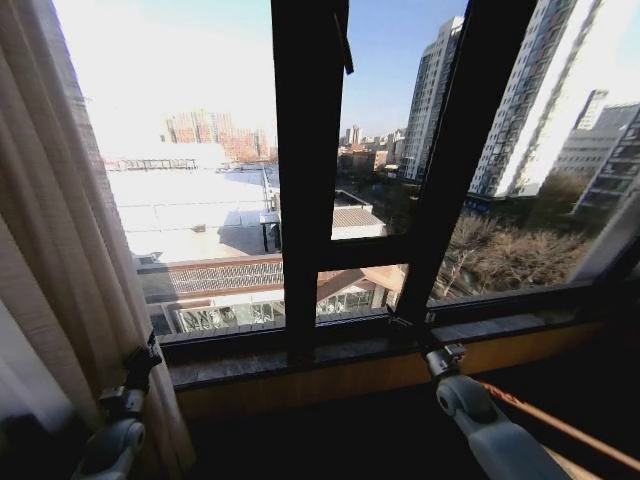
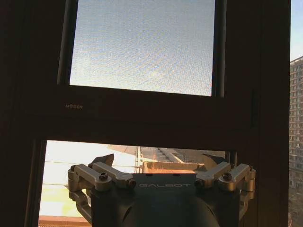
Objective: Open the curtains by pulling them apart, changing their state from closed to fully open.
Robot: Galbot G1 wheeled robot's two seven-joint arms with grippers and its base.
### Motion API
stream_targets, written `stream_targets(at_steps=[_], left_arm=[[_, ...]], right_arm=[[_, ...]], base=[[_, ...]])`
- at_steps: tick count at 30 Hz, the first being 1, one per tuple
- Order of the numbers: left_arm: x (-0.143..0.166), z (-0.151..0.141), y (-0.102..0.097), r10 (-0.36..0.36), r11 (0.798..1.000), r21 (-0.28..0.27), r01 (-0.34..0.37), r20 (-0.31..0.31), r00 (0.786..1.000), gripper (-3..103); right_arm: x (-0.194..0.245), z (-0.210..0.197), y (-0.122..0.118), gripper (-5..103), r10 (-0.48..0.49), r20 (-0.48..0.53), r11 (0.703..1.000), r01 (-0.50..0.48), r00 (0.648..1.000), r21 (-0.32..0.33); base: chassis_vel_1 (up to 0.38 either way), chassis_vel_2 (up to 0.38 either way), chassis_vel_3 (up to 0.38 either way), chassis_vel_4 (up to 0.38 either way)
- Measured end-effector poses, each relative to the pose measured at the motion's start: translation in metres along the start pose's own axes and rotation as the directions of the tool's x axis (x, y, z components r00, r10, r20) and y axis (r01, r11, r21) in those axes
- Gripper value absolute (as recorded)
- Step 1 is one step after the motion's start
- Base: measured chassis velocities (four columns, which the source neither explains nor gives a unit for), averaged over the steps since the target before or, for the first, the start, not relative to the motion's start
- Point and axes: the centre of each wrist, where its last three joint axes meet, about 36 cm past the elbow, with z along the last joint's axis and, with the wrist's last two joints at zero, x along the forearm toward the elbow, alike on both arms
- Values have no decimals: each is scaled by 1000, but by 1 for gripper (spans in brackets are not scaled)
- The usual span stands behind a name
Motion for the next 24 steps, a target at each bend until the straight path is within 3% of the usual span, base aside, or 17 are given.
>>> stream_targets(at_steps=[7,24], left_arm=[[0,2,2,-4,1000,-1,4,-1,1000,0],[1,7,8,-15,1000,-6,15,3,1000,0]], right_arm=[[0,0,0,100,0,0,1000,0,1000,0],[0,0,0,100,0,0,1000,0,1000,0]], base=[[-64,12,68,-16],[80,62,-72,-68]])
